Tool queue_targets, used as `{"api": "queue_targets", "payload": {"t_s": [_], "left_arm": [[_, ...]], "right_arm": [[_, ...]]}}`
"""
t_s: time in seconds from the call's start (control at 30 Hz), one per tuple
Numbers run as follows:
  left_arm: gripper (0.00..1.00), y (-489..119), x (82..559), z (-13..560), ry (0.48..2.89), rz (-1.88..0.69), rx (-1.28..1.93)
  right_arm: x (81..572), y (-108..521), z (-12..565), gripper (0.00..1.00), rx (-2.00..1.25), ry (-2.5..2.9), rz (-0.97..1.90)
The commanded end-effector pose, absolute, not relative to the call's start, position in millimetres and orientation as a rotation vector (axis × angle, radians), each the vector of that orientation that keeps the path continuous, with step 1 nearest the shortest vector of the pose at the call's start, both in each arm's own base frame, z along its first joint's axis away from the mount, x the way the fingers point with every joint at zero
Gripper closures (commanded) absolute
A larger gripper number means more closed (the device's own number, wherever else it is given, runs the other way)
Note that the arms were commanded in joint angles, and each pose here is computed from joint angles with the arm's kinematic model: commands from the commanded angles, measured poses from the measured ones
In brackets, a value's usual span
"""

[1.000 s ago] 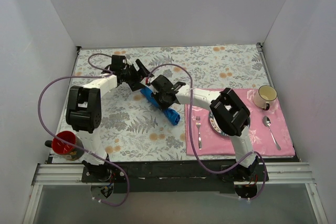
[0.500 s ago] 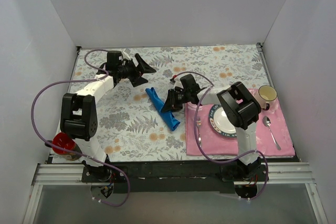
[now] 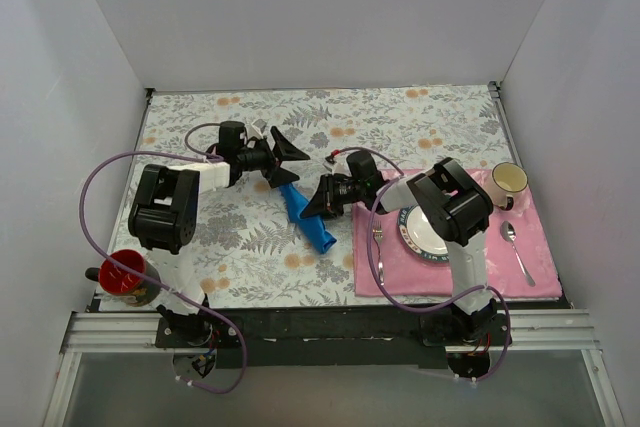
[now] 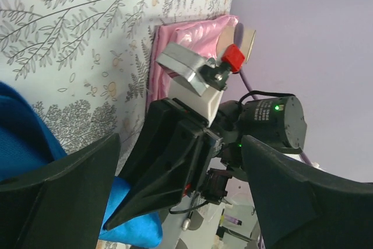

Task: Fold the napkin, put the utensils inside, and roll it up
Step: Roll the napkin with the utensil

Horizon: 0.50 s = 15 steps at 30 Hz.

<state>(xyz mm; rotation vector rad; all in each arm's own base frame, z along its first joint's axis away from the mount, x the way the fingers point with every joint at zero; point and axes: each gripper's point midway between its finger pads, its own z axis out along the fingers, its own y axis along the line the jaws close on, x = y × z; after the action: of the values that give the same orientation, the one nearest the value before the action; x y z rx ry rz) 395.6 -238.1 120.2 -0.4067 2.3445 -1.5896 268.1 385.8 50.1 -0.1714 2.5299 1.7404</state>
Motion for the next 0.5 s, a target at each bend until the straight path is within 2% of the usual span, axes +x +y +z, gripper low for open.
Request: {"api": "queue_targets", "payload": {"t_s": [0.0,0.3,0.47], "left_arm": [[0.16,-242,392,121,2.307,-1.621,-0.338],[0.17,-239,394,92,2.345,-1.556,-0.365],[0.17,-230,400,67,2.349,-1.418,-0.341]], "right_arm": [[267,386,45,0.83,-0.192,2.507,1.739],[267,377,24,0.81,-0.176,2.564,1.629],[270,371,18,0.77,-0.183,2.585,1.537]]}}
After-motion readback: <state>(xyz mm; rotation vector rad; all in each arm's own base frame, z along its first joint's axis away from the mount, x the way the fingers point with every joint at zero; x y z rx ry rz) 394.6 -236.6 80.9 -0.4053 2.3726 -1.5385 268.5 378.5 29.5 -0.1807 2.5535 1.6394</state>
